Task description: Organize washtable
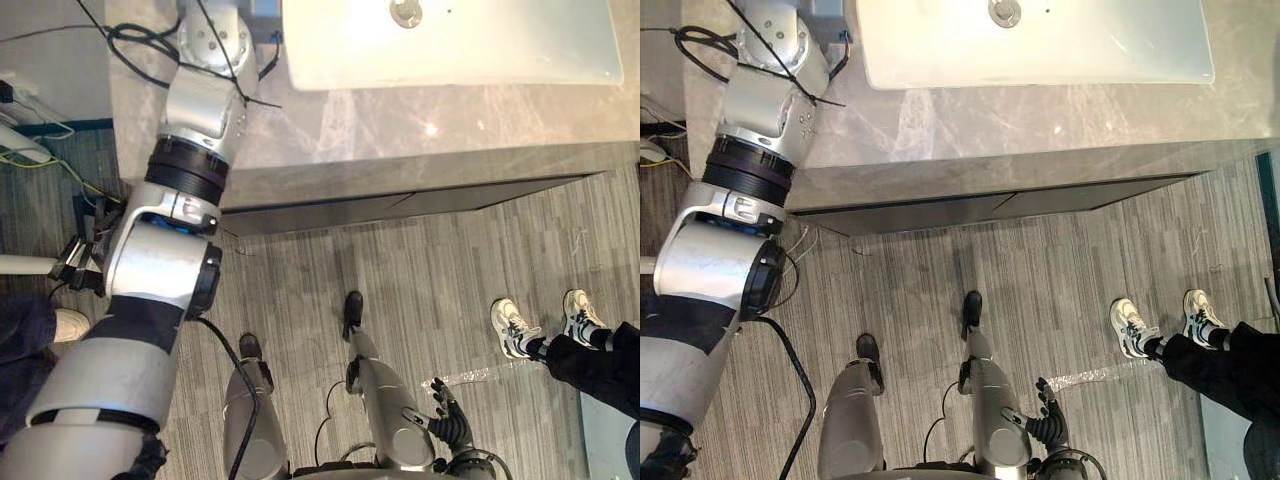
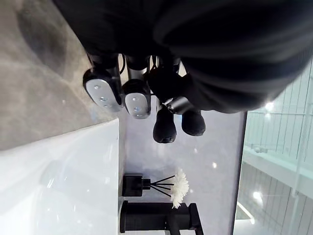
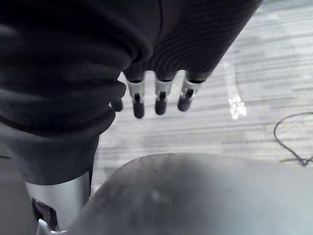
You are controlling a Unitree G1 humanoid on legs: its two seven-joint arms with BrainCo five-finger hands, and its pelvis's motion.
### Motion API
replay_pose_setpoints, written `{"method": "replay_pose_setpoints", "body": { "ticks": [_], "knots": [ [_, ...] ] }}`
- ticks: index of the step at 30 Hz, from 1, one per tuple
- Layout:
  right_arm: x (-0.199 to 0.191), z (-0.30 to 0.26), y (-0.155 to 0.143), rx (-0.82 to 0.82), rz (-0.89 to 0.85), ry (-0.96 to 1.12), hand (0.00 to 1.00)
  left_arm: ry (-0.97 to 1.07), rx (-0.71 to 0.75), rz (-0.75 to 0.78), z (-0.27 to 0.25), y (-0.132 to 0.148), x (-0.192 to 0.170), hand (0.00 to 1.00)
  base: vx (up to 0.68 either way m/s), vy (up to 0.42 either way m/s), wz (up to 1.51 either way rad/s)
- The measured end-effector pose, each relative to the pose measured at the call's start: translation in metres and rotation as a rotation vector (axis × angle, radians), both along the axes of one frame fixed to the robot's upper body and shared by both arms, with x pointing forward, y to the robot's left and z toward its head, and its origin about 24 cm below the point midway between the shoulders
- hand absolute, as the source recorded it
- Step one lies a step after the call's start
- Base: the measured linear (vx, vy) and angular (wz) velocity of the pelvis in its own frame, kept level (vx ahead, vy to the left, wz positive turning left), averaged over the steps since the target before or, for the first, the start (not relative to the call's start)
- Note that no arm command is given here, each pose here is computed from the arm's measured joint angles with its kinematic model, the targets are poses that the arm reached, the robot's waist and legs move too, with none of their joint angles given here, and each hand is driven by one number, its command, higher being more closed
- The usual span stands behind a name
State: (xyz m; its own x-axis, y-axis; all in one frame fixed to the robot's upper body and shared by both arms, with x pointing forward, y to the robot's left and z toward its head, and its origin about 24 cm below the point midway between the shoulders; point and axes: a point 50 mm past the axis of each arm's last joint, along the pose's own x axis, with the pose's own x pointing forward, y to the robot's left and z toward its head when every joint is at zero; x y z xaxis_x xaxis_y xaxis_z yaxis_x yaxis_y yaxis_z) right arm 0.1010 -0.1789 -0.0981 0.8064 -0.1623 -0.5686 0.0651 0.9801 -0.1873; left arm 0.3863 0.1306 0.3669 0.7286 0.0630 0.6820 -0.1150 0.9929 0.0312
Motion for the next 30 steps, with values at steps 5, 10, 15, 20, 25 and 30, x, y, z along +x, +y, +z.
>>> {"method": "replay_pose_setpoints", "body": {
  "ticks": [5, 10, 15, 20, 25, 30],
  "knots": [
    [-0.014, -0.022, -0.008, -0.016, -0.015, 0.129, 0.00, 0.183, 0.001, 0.005, -0.097, 0.019, 0.005, 1.00, 0.01, 0.000, 0.33],
    [-0.023, -0.035, -0.016, -0.026, -0.049, 0.225, 0.00, 0.311, 0.072, 0.040, -0.147, 0.041, 0.002, 1.00, -0.02, -0.001, 0.24],
    [-0.031, -0.045, -0.022, -0.043, -0.036, 0.313, 0.00, 0.397, 0.190, -0.044, -0.187, 0.035, -0.011, 1.00, -0.01, 0.018, 0.20],
    [-0.035, -0.053, -0.026, -0.064, 0.014, 0.400, 0.00, 0.404, 0.285, -0.160, -0.204, 0.039, -0.034, 1.00, 0.14, 0.012, 0.32],
    [-0.038, -0.055, -0.026, -0.063, 0.011, 0.417, 0.00, 0.373, 0.308, -0.219, -0.206, 0.041, -0.060, 1.00, 0.00, -0.003, 0.06],
    [-0.064, -0.061, -0.029, -0.045, -0.058, 0.503, 0.00, 0.386, -0.017, -0.122, -0.249, 0.086, -0.137, 1.00, 0.03, -0.014, 0.72]
  ]
}}
